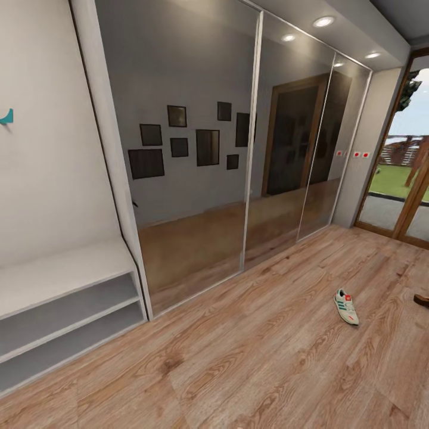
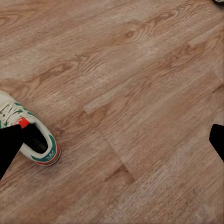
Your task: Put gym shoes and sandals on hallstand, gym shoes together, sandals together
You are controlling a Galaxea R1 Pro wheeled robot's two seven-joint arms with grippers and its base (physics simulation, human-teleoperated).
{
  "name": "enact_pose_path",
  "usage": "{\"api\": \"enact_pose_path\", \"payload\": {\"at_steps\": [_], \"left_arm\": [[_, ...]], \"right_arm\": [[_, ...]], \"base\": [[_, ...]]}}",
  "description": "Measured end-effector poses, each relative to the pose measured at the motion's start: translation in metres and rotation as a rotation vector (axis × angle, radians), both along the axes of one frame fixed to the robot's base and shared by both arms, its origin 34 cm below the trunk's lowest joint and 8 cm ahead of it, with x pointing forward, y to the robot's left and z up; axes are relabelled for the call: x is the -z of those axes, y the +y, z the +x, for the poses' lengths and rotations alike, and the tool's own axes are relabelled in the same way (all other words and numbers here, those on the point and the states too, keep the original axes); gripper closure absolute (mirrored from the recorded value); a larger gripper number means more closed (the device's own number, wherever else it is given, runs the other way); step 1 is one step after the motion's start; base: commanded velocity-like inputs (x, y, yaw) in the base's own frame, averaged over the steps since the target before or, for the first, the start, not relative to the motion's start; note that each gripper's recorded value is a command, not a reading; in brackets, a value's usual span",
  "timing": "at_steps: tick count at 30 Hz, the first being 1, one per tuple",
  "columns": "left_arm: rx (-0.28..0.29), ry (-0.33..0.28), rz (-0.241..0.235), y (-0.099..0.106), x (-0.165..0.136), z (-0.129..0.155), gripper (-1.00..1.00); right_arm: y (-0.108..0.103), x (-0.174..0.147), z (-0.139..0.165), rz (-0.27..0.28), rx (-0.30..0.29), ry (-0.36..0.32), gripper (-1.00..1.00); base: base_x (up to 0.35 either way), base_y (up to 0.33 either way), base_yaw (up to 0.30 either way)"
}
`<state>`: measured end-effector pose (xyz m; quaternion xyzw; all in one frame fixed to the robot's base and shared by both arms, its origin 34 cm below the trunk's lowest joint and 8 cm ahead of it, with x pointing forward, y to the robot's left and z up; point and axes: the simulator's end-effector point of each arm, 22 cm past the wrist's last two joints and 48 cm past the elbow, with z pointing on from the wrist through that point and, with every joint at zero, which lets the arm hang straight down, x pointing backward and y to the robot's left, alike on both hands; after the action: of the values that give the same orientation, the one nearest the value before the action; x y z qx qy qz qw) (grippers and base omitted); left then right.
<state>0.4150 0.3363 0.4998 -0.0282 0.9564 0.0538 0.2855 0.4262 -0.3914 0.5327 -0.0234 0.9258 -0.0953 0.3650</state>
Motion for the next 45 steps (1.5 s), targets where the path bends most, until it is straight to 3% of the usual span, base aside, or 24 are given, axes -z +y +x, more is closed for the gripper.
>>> {"api": "enact_pose_path", "payload": {"at_steps": [45], "left_arm": [[0.000, 0.033, 0.000, 0.000, 0.092, -0.018, -1.00]], "right_arm": [[-0.001, 0.093, -0.017, 0.000, 0.004, 0.032, -1.00]], "base": [[0.000, 0.000, 0.000]]}}
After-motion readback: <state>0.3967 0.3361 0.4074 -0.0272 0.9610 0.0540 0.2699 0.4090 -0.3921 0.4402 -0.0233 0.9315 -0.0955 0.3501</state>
